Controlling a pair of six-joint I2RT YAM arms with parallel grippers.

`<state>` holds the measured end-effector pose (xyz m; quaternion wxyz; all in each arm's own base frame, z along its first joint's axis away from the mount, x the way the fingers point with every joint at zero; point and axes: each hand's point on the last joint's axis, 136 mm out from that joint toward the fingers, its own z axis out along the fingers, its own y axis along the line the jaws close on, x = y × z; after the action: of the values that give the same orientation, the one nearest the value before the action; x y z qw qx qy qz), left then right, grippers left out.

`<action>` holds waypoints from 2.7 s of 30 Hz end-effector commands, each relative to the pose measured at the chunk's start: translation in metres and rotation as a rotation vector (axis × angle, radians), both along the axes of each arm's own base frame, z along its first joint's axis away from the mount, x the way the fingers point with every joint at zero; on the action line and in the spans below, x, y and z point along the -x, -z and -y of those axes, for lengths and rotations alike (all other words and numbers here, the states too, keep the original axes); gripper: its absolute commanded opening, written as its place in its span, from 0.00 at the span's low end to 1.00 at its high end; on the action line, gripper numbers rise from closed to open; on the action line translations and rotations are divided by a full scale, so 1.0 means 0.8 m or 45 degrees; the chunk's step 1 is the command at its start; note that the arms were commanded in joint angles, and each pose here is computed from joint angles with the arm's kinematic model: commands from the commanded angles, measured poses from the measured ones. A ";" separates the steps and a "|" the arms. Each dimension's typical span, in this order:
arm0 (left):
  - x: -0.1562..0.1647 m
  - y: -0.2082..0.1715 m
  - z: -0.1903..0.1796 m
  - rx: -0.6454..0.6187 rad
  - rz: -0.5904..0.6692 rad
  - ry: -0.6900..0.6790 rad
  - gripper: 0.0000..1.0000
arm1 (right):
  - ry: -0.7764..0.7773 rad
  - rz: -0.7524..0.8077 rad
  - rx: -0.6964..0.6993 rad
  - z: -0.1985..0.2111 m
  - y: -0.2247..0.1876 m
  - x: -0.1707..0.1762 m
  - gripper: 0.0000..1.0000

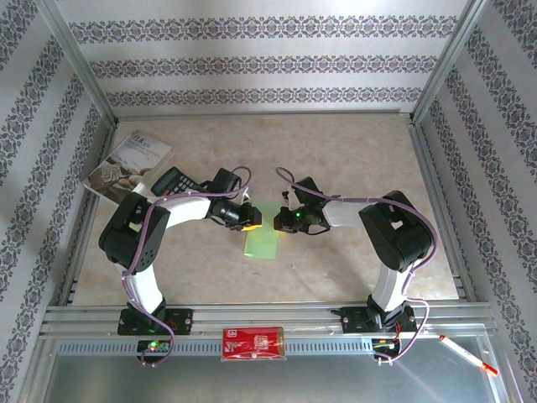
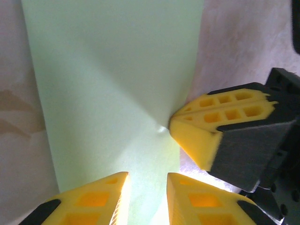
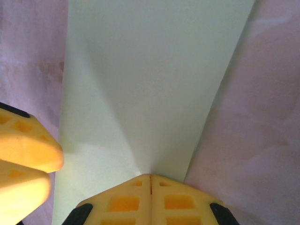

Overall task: Fold a paper plane with a square sheet of paper (pick it up from the middle)
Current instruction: First fold the square sheet of paper in half at the center of the table, then first fold in half a square sheet of paper at the center of the table.

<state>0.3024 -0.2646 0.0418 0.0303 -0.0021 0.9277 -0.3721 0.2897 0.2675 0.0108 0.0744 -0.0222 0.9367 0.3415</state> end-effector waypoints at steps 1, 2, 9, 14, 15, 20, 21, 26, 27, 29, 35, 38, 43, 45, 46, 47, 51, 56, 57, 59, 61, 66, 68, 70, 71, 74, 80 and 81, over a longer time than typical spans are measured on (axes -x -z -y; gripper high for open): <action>0.017 0.022 -0.016 -0.055 -0.088 0.006 0.26 | 0.087 -0.251 0.405 0.086 0.082 0.056 0.00; 0.017 0.024 -0.019 -0.058 -0.092 -0.005 0.26 | 0.087 -0.247 0.405 0.086 0.082 0.056 0.00; 0.023 0.034 -0.031 -0.075 -0.116 -0.019 0.25 | 0.088 -0.253 0.408 0.087 0.084 0.058 0.00; 0.024 0.021 -0.029 -0.046 -0.090 -0.026 0.25 | 0.090 -0.252 0.407 0.088 0.083 0.057 0.00; 0.023 0.014 -0.026 -0.029 -0.070 -0.027 0.25 | 0.089 -0.254 0.408 0.088 0.083 0.058 0.00; 0.032 -0.012 -0.009 0.037 -0.018 -0.015 0.28 | 0.090 -0.254 0.410 0.088 0.083 0.058 0.00; 0.035 -0.010 -0.007 0.039 -0.026 -0.012 0.28 | 0.090 -0.253 0.408 0.088 0.083 0.057 0.00; 0.042 0.009 -0.007 0.017 -0.071 -0.002 0.28 | 0.087 -0.251 0.409 0.087 0.083 0.056 0.00; 0.043 0.014 -0.008 0.004 -0.081 -0.003 0.27 | 0.086 -0.252 0.408 0.087 0.083 0.057 0.00; 0.044 0.021 -0.012 -0.022 -0.094 -0.009 0.26 | 0.088 -0.251 0.409 0.087 0.082 0.057 0.00; 0.049 0.040 -0.029 -0.076 -0.127 -0.030 0.23 | 0.091 -0.251 0.415 0.090 0.083 0.060 0.00; 0.056 0.049 -0.033 -0.099 -0.149 -0.032 0.21 | 0.091 -0.250 0.412 0.089 0.082 0.059 0.00; 0.065 0.060 -0.045 -0.148 -0.172 -0.037 0.17 | 0.093 -0.229 0.395 0.086 0.075 0.054 0.00; 0.068 0.065 -0.050 -0.162 -0.188 -0.036 0.16 | 0.094 -0.207 0.360 0.081 0.065 0.049 0.00; 0.071 0.067 -0.051 -0.166 -0.194 -0.031 0.15 | 0.093 -0.192 0.339 0.077 0.058 0.045 0.01; 0.072 0.068 -0.053 -0.175 -0.197 -0.028 0.14 | 0.094 -0.175 0.318 0.074 0.050 0.042 0.04; 0.077 0.070 -0.060 -0.196 -0.212 -0.015 0.11 | 0.080 -0.089 0.203 0.058 0.007 0.027 0.14; 0.083 0.071 -0.066 -0.203 -0.229 0.006 0.06 | 0.032 0.023 0.033 0.024 -0.049 0.016 0.17; 0.083 0.071 -0.066 -0.203 -0.233 0.009 0.05 | 0.016 0.040 -0.006 0.012 -0.059 0.015 0.17; 0.083 0.071 -0.067 -0.203 -0.236 0.015 0.03 | -0.008 0.056 -0.063 -0.009 -0.072 0.012 0.12; 0.084 0.072 -0.067 -0.205 -0.238 0.019 0.02 | -0.034 0.055 -0.102 -0.030 -0.078 0.012 0.06; 0.084 0.072 -0.069 -0.204 -0.238 0.014 0.00 | -0.068 0.020 -0.137 -0.072 -0.072 0.006 0.00; 0.084 0.073 -0.069 -0.205 -0.240 0.014 0.00 | -0.071 0.002 -0.139 -0.083 -0.065 0.003 0.00; 0.084 0.072 -0.069 -0.206 -0.236 0.016 0.00 | -0.081 -0.013 -0.143 -0.095 -0.059 0.002 0.00; 0.084 0.072 -0.069 -0.207 -0.235 0.014 0.00 | -0.080 -0.017 -0.141 -0.099 -0.057 0.000 0.00; 0.083 0.071 -0.069 -0.205 -0.230 0.016 0.00 | -0.083 -0.039 -0.131 -0.108 -0.046 -0.001 0.00; 0.085 0.073 -0.070 -0.210 -0.233 0.023 0.00 | -0.081 -0.048 -0.113 -0.119 -0.031 -0.010 0.00; 0.085 0.073 -0.071 -0.212 -0.232 0.026 0.00 | -0.074 -0.045 -0.106 -0.118 -0.029 -0.014 0.00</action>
<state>0.2628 -0.2388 0.0152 -0.0014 0.0043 0.9324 -0.3615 0.2952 0.3519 0.0313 0.0430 -0.0392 0.9242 0.3775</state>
